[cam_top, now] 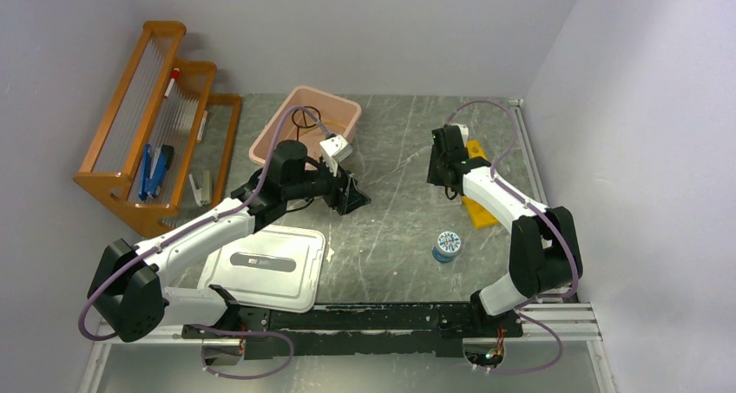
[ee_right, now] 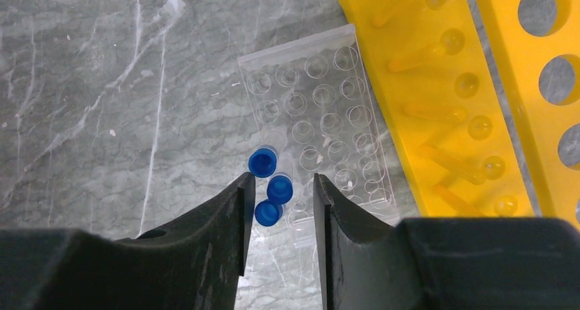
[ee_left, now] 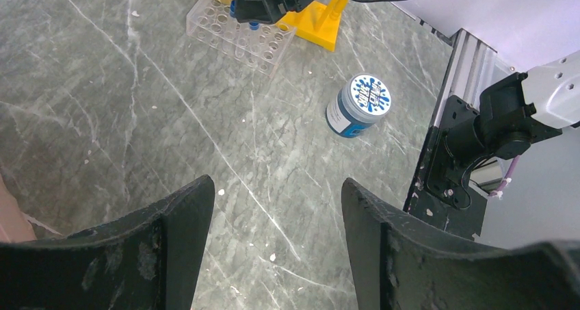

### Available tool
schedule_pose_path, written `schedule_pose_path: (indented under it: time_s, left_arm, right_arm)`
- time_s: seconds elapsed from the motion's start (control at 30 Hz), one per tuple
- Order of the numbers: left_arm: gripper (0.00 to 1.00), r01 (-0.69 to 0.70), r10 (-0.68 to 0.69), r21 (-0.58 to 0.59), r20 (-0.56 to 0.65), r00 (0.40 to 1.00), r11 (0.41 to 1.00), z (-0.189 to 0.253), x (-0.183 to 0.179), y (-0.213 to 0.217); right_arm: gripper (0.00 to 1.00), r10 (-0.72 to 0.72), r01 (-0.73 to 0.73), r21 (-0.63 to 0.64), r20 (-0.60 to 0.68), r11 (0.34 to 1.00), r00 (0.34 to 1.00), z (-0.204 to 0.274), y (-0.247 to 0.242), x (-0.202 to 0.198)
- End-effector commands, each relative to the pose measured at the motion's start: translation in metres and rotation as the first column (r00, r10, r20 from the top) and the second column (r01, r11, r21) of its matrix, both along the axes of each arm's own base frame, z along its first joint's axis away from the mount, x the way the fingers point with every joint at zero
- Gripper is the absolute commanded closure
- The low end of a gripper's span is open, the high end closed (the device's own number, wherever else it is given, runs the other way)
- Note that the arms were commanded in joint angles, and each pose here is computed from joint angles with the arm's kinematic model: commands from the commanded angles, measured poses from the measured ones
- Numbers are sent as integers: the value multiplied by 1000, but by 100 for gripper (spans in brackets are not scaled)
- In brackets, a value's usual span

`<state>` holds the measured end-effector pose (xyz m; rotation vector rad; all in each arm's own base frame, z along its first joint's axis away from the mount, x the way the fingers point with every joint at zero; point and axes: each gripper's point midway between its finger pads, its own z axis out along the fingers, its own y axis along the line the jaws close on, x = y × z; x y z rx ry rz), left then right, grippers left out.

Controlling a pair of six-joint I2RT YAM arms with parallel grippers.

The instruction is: Organize the chemistry lab equipment

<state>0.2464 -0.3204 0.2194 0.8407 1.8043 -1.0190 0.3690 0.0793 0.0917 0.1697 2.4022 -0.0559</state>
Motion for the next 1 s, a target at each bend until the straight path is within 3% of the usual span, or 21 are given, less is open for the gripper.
schedule_pose_path:
  time_s: [0.0, 0.2, 0.97]
  left_arm:
    - [28, -11, 12, -21, 30, 999, 1000, 14, 4, -2]
    - [28, -12, 13, -17, 31, 999, 1000, 12, 5, -2]
    - [28, -9, 10, -21, 27, 1000, 1000, 11, 3, -2]
  right_arm:
    - [61, -21, 21, 8, 18, 1000, 1000, 4, -3, 0]
    - [71, 1, -1, 9, -12, 1000, 1000, -1, -3, -10]
    - [76, 23, -23, -7, -19, 1000, 1000, 2, -8, -25]
